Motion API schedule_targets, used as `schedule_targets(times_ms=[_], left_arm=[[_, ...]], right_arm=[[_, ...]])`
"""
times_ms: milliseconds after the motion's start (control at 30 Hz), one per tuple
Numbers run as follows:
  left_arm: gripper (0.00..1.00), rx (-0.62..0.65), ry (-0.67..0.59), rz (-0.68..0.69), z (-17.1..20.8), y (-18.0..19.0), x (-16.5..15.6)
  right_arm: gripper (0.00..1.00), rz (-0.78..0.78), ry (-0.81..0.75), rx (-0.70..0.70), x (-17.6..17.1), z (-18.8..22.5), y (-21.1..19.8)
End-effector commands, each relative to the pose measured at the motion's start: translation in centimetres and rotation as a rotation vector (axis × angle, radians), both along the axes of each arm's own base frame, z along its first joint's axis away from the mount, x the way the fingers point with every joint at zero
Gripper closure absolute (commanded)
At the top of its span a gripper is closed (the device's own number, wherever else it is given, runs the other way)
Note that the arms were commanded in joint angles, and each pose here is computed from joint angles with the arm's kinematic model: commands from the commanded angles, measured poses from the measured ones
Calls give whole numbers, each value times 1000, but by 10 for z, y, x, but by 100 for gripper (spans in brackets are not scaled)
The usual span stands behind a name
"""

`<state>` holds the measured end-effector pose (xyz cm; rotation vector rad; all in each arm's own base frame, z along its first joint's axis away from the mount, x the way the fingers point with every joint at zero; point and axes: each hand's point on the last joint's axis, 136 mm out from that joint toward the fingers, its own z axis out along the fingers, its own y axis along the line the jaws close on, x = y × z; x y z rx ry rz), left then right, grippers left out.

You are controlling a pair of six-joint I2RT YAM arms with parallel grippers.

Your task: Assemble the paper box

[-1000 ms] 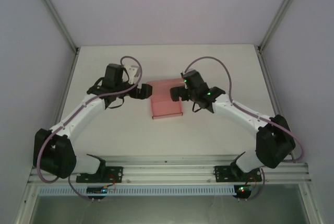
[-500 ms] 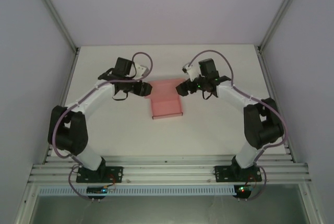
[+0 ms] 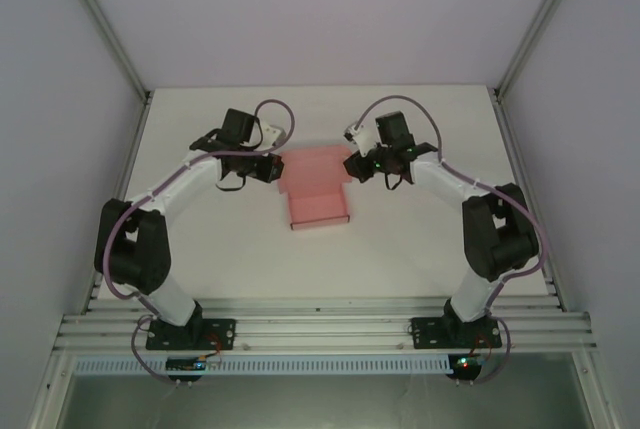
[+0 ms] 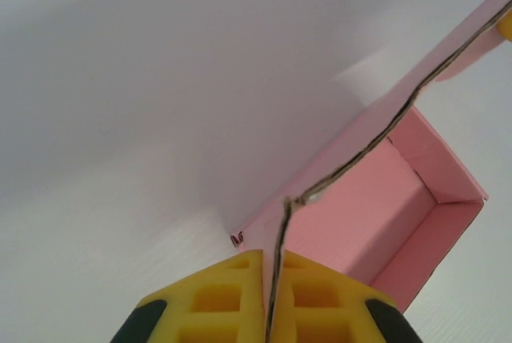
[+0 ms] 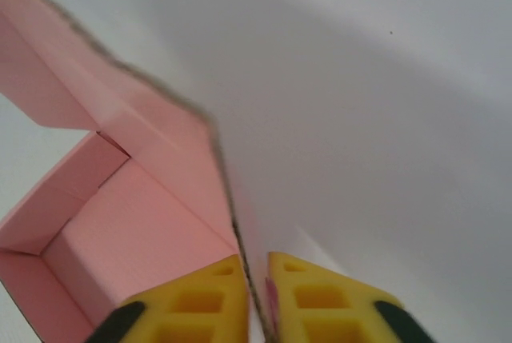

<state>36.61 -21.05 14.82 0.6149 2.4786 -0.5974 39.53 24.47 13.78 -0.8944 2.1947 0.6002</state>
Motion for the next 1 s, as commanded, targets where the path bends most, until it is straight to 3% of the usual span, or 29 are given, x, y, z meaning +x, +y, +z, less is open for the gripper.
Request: schedule_targets(times_ms=[0, 167, 367, 567, 733, 967], left_arm=[[100, 16, -19, 55, 9, 0, 8], [100, 68, -83, 209, 29, -1, 19], [100, -29, -136, 411, 54, -8, 41], [100, -114, -172, 550, 59, -10, 70], [100, -233, -148, 546, 51, -33, 86], [100, -250, -130, 526, 17, -41, 89]], right_arm=[[92, -37, -47, -74, 2, 12, -4], [100, -228, -135, -108, 17, 33, -10], [100, -566, -225, 46, 40, 69, -10], [98, -761, -187, 286, 52, 59, 4], [98, -762, -187, 296, 56, 44, 27], [92, -811, -175, 280, 59, 13, 28]])
